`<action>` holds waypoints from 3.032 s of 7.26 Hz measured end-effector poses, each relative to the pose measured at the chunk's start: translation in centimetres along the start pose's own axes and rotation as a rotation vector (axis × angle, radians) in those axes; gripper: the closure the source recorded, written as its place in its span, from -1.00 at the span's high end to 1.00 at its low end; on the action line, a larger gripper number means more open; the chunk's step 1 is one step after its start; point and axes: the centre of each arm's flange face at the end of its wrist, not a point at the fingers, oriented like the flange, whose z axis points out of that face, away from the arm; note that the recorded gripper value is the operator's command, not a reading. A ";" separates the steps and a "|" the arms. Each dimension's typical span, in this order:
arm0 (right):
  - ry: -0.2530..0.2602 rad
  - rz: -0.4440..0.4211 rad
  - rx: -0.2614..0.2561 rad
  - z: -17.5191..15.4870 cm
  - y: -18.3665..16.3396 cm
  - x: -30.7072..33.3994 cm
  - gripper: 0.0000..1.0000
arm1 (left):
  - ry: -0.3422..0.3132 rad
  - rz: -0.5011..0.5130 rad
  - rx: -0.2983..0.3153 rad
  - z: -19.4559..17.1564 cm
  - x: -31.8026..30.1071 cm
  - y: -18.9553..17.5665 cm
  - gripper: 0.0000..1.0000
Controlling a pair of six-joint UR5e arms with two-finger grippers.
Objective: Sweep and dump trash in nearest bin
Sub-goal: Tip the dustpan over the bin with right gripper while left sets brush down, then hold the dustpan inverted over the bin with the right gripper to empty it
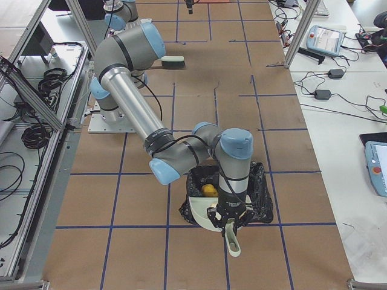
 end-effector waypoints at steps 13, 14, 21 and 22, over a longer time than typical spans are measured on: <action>-0.111 0.000 -0.226 -7.7 -2.4 0.8 -0.90 | 0.013 0.035 0.037 -5.0 -9.5 3.3 0.99; -0.099 0.016 -0.248 -7.8 -2.6 0.6 -0.90 | 0.013 0.034 0.038 -4.9 -9.4 3.4 0.99; -0.085 0.043 -0.303 -11.6 -3.1 -1.8 -0.90 | -0.080 0.026 0.029 -4.8 -10.2 3.5 0.99; -0.085 0.042 -0.307 -11.9 -3.0 -1.9 -0.90 | -0.077 0.026 0.013 -4.0 -10.3 3.1 0.99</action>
